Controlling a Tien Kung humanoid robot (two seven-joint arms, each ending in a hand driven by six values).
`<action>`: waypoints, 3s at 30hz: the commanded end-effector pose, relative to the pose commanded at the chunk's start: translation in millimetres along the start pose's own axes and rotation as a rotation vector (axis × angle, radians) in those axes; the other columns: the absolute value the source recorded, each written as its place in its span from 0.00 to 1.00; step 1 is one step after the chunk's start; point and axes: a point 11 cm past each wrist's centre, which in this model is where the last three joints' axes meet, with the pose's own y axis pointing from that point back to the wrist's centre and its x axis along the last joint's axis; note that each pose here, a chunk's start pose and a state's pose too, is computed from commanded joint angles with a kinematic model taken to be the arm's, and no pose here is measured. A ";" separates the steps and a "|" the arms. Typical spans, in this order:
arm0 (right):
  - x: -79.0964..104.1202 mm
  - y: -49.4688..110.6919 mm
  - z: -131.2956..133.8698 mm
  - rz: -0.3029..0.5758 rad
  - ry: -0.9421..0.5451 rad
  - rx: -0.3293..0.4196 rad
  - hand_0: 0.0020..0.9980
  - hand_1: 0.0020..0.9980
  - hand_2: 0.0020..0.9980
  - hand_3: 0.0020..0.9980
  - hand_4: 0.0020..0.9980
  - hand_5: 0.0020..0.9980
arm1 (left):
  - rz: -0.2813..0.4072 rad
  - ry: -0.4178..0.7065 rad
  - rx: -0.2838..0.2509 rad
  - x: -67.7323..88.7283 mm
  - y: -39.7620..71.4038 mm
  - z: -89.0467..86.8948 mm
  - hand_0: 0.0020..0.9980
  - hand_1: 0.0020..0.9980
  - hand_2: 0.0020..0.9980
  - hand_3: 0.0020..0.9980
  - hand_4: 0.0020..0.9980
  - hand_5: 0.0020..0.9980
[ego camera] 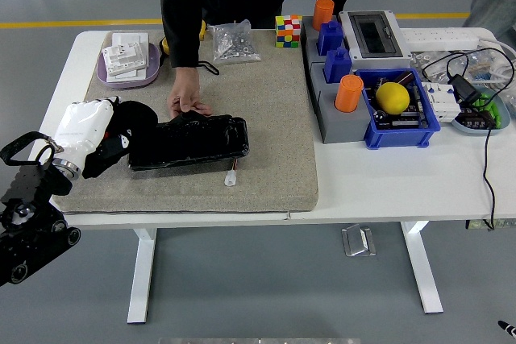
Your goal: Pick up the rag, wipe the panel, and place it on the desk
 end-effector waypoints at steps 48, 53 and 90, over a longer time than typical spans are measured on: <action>-7.6 -1.1 -0.1 -0.008 -0.001 -0.006 0.77 0.62 0.71 0.64 1.00 0.58 | -0.034 0.103 0.161 -25.3 14.1 -55.8 0.29 0.43 0.60 0.58 0.52 0.11; -6.9 -1.1 0.2 -0.006 -0.001 -0.007 0.77 0.62 0.71 0.64 1.00 0.58 | -0.026 0.110 0.160 -20.4 11.7 -55.2 0.30 0.46 0.72 0.70 0.75 0.26; -6.4 -1.7 2.1 0.004 0.002 -0.005 0.77 0.62 0.71 0.63 1.00 0.56 | 0.003 0.135 0.130 27.0 10.8 -51.3 0.37 0.58 0.79 0.84 1.00 0.89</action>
